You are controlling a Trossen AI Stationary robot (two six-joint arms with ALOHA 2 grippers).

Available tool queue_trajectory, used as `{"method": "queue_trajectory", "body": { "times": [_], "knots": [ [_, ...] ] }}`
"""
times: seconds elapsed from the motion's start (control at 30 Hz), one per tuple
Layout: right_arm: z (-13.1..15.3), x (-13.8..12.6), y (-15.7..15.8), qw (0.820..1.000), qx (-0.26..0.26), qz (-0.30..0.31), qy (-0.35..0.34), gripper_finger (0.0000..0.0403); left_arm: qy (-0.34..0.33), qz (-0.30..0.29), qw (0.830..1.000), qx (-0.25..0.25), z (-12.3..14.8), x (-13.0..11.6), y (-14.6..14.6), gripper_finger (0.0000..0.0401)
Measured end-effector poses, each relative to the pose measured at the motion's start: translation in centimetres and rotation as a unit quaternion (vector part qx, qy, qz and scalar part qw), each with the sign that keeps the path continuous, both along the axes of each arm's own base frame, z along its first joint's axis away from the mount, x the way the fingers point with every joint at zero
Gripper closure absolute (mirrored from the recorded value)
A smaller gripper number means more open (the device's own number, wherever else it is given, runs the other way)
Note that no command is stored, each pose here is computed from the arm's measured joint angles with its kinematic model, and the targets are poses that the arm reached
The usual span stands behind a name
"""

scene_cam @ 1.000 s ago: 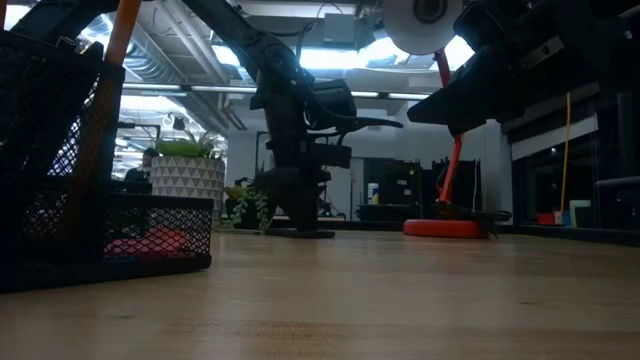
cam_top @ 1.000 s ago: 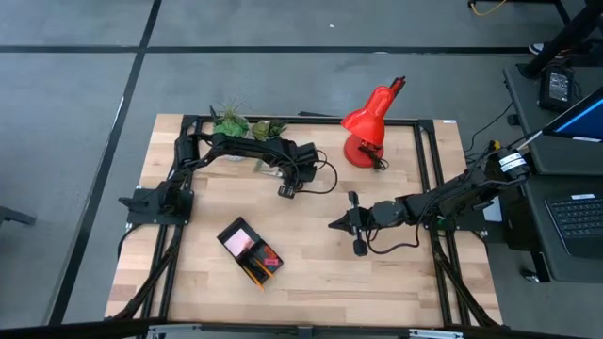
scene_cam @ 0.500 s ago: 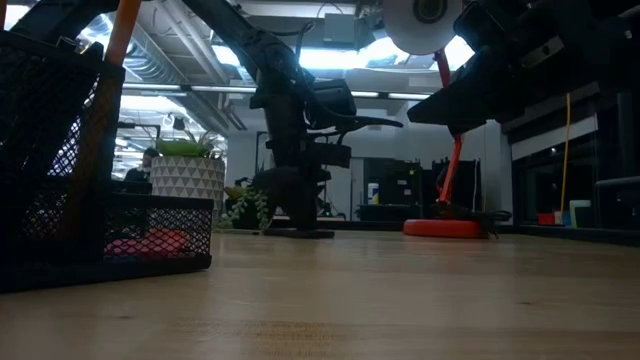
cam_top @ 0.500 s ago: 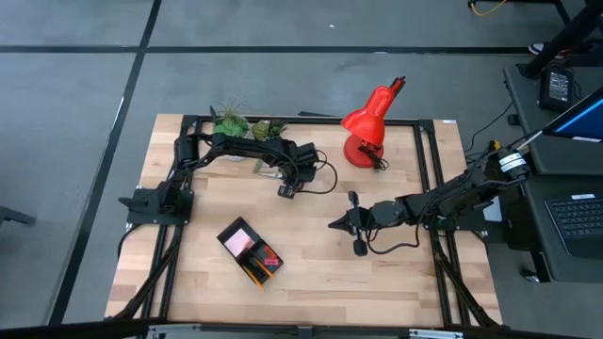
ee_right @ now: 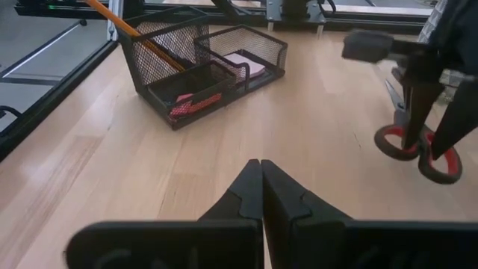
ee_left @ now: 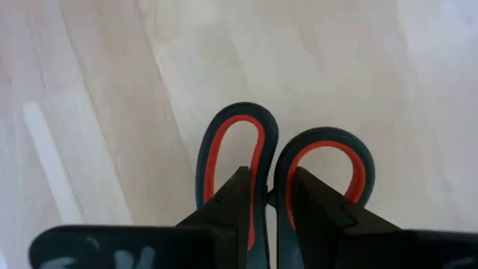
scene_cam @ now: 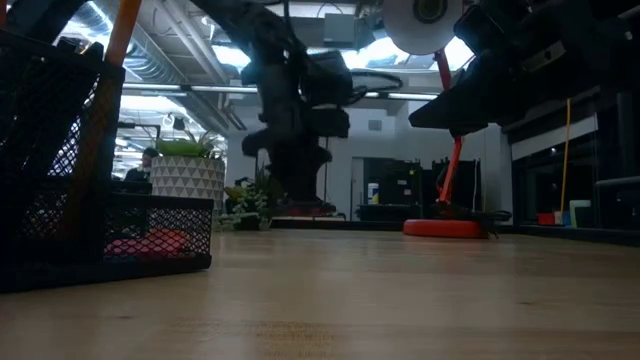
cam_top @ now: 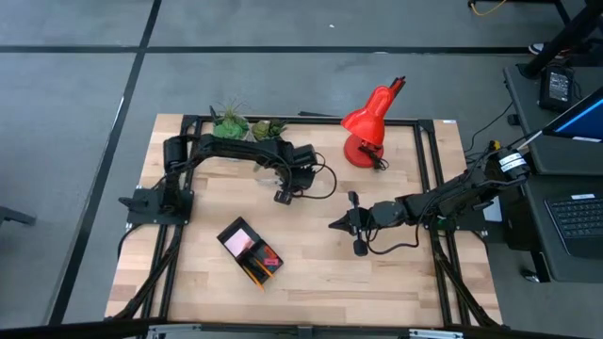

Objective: Pick and place office supplies into organizer
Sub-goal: Put the black scissors into the black desk organizer

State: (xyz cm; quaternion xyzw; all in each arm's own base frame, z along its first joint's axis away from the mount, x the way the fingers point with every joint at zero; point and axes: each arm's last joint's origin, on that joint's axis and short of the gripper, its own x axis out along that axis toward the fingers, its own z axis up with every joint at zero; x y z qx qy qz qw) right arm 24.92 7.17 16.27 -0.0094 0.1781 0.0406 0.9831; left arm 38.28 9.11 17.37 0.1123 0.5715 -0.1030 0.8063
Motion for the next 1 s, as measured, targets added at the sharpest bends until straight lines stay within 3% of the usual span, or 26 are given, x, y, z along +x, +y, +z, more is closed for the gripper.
{"method": "queue_trajectory", "body": {
  "times": [0.33, 0.63, 1.0],
  "knots": [
    [0.0, 0.0, 0.0, 1.0, 0.0, 0.0, 0.001, 0.0402, -0.07, -0.018, 0.997, 0.011, 5.2, -1.1, -1.6, 0.0331],
    [0.0, 0.0, 0.0, 1.0, 0.0, 0.0, 0.001, 0.0402, -0.182, 0.009, 0.983, -0.034, 12.0, -3.8, -1.9, 0.0333],
    [-0.1, 0.0, 0.0, 1.0, -0.001, 0.0, 0.004, 0.0402, -0.207, 0.004, 0.977, -0.04, 13.8, -4.4, -4.8, 0.0333]
  ]
}}
